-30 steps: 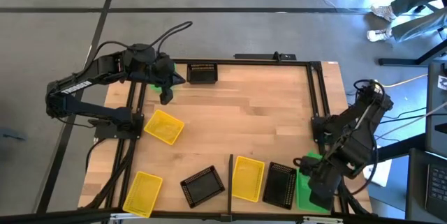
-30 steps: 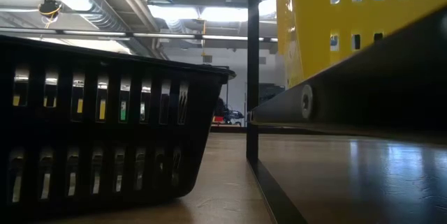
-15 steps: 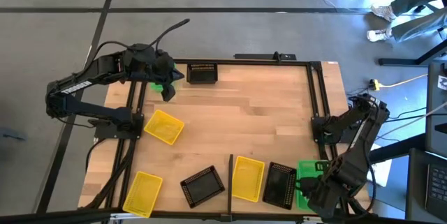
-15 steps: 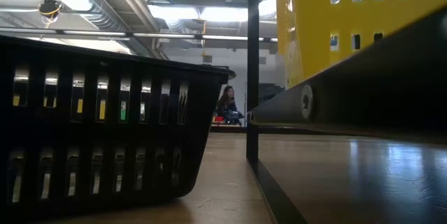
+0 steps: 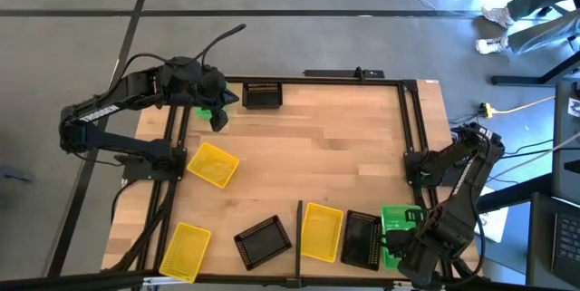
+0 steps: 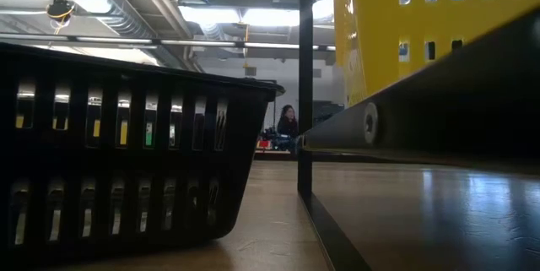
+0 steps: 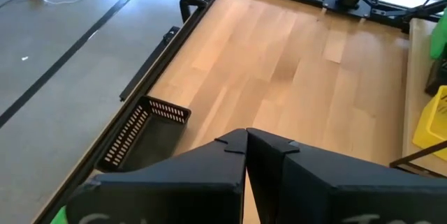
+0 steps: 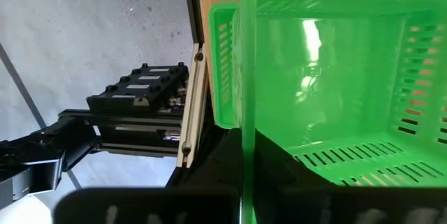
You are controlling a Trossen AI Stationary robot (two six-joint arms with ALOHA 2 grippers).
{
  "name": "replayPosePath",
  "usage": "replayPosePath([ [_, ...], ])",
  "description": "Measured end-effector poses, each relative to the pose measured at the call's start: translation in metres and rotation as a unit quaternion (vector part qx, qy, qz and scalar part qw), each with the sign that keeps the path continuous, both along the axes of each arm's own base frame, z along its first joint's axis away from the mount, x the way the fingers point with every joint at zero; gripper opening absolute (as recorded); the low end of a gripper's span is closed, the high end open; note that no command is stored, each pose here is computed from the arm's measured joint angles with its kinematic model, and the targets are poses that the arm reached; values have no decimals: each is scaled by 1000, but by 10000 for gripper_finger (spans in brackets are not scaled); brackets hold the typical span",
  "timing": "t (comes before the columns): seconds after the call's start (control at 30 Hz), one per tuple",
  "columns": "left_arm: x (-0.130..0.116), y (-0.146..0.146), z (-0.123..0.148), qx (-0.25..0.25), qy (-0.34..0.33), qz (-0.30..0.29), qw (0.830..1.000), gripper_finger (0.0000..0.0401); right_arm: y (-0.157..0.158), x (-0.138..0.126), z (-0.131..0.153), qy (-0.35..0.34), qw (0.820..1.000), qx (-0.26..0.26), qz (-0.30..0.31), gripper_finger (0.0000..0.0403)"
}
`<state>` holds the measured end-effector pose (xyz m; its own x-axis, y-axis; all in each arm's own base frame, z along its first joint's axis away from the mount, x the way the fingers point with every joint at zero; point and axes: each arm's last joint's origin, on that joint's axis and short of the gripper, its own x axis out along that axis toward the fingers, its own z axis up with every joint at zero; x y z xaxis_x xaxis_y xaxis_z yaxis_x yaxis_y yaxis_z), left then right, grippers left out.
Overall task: Stack baskets on shelf by color
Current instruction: Stack the right green bin on top of the green bin on the shelf, then stack the top black bin on top of the black bin on the shelf
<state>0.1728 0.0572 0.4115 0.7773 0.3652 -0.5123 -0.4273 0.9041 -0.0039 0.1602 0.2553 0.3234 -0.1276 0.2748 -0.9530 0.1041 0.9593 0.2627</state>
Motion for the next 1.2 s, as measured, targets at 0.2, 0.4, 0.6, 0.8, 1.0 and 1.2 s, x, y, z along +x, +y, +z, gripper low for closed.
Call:
replayPosePath([
  [0.2,0,0,0,0,0,0,1000,0,0,0,0,1,1000,0,1,42],
  [0.4,0,0,0,0,0,0,1000,0,0,0,0,-3,1000,-2,3,66],
  [0.6,0,0,0,0,0,0,1000,0,0,0,0,4,1000,1,1,68],
  [0.8,0,0,0,0,0,0,1000,0,-5,7,0,18,999,-1,-42,63],
  [1.0,0,0,0,-1,0,0,1000,0,-18,24,0,11,994,-16,-106,19],
  [1.2,0,0,0,0,0,0,1000,0,-38,47,-1,-21,985,-44,-168,8],
])
